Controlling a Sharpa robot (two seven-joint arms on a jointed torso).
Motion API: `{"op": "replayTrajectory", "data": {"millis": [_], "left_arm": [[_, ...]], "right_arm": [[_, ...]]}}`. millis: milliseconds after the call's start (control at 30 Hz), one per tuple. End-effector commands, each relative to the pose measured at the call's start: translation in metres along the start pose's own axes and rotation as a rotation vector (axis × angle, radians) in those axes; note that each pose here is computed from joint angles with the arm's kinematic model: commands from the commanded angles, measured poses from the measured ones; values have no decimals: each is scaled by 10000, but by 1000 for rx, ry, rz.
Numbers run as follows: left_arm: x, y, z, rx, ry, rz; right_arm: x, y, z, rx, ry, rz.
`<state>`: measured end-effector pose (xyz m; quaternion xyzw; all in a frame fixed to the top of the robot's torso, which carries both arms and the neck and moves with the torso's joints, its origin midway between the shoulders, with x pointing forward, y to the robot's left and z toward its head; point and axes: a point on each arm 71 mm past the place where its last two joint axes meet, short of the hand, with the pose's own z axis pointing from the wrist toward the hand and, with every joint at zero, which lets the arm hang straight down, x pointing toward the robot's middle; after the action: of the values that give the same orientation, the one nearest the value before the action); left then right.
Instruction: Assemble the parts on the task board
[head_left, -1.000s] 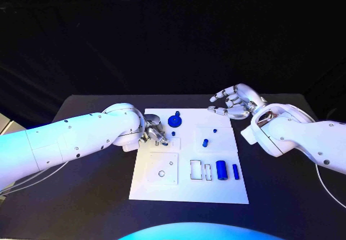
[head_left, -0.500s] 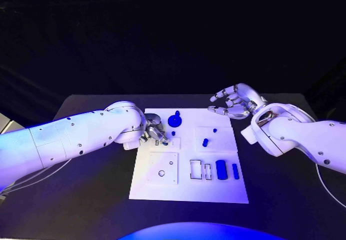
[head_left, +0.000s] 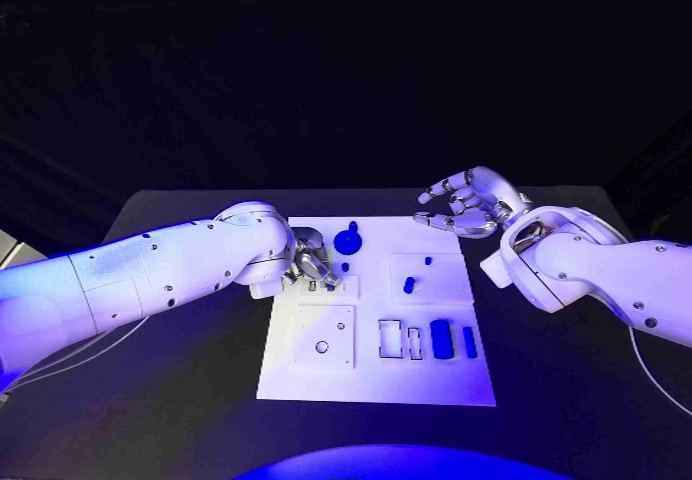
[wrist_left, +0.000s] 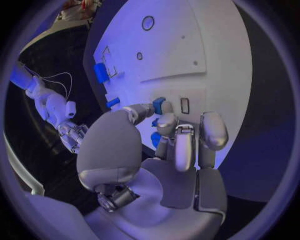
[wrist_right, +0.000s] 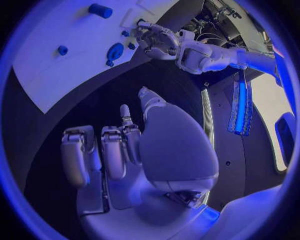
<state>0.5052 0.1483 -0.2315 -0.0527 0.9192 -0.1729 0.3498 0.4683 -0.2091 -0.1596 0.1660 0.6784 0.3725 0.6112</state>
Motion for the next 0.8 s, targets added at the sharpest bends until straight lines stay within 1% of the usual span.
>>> {"op": "replayTrajectory", "data": {"millis": [33,500,800], "left_arm": [[50,13,19,-15,29,14],[54,57,-6,-16,33,19],[30,104,-62,-12,10,8]], "right_arm": [[12,11,-3,-12,13,-3],[1,4,-8,-13,8,-4],[-8,-6,-12,-12,5,-4]]}}
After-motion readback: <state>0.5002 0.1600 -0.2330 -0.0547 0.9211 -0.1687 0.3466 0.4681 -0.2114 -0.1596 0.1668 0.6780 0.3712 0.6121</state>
